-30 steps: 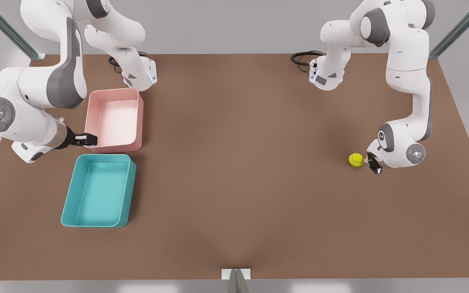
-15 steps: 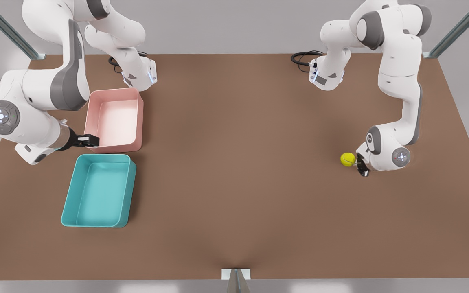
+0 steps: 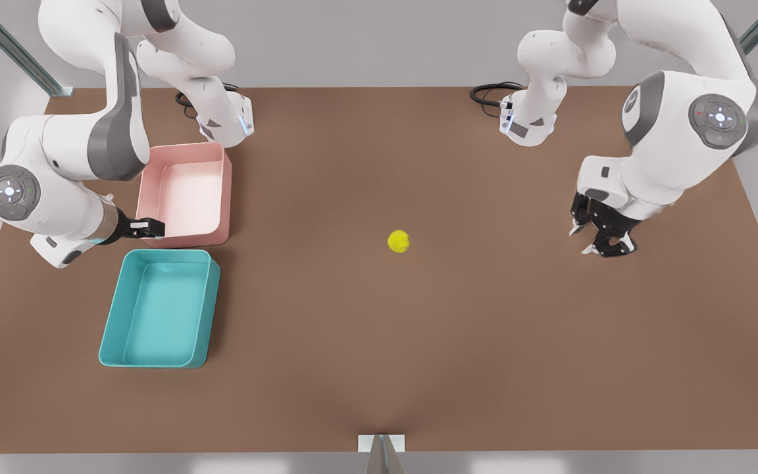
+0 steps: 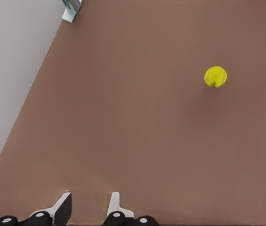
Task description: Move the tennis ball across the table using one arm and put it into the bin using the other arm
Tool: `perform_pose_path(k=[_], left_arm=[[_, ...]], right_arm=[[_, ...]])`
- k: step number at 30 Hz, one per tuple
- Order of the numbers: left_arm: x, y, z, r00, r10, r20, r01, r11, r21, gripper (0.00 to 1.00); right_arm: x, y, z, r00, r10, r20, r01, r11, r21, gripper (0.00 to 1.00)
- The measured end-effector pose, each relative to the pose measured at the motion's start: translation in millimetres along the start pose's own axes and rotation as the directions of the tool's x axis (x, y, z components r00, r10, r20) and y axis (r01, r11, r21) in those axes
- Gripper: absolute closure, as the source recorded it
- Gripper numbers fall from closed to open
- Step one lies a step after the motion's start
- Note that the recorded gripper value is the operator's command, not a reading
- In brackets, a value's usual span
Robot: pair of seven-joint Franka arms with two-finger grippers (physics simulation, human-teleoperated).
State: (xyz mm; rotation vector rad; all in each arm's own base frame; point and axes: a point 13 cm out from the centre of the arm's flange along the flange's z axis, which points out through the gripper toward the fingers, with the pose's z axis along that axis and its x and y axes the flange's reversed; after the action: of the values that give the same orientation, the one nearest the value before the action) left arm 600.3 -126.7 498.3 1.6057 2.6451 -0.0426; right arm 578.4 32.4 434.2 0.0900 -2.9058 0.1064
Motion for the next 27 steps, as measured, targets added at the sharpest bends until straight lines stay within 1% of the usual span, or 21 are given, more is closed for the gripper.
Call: perform_pose_path(k=[2, 5, 8, 10, 12, 14, 17, 20, 22, 25, 27], left_arm=[[17, -14, 10, 0.986, -0.158, -0.050, 0.161, 0.984, 0.074, 0.00], [25, -34, 23, 0.936, -0.325, -0.134, 0.342, 0.930, 0.133, 0.00], [27, -49, 31, 0.872, -0.444, -0.206, 0.476, 0.868, 0.142, 0.00], [30, -53, 42, 0.822, -0.514, -0.247, 0.554, 0.821, 0.134, 0.00], [35, -57, 53, 0.769, -0.574, -0.282, 0.622, 0.774, 0.122, 0.00], [38, -61, 60, 0.723, -0.621, -0.303, 0.673, 0.732, 0.107, 0.00], [45, -56, 62, 0.651, -0.692, -0.313, 0.744, 0.663, 0.081, 0.00], [44, -58, 65, 0.595, -0.735, -0.326, 0.789, 0.612, 0.059, 0.00], [44, -58, 66, 0.562, -0.758, -0.331, 0.812, 0.582, 0.045, 0.00], [43, -58, 67, 0.516, -0.789, -0.334, 0.842, 0.540, 0.027, 0.00], [42, -59, 67, 0.490, -0.804, -0.336, 0.857, 0.515, 0.017, 0.00]], right_arm=[[0, -1, 0, 1.000, 0.001, -0.001, -0.001, 1.000, 0.000, 0.00], [1, -3, -1, 1.000, 0.003, 0.000, -0.003, 1.000, 0.000, 0.00], [0, -3, 1, 1.000, 0.004, -0.002, -0.004, 1.000, -0.001, 0.00], [-19, 13, 21, 1.000, -0.019, -0.021, 0.019, 1.000, -0.001, 0.00], [-50, 74, 60, 0.994, -0.101, -0.037, 0.101, 0.995, -0.004, 0.00], [-82, 165, 98, 0.982, -0.189, -0.013, 0.189, 0.982, -0.005, 0.00], [-92, 302, 152, 0.962, -0.271, 0.043, 0.271, 0.963, 0.013, 0.00], [-91, 387, 190, 0.957, -0.265, 0.115, 0.266, 0.964, 0.012, 0.00], [-92, 413, 203, 0.961, -0.227, 0.157, 0.230, 0.973, -0.005, 0.00], [-85, 437, 224, 0.969, -0.165, 0.181, 0.174, 0.984, -0.032, 0.00], [-68, 449, 234, 0.975, -0.131, 0.178, 0.142, 0.989, -0.050, 0.00]])
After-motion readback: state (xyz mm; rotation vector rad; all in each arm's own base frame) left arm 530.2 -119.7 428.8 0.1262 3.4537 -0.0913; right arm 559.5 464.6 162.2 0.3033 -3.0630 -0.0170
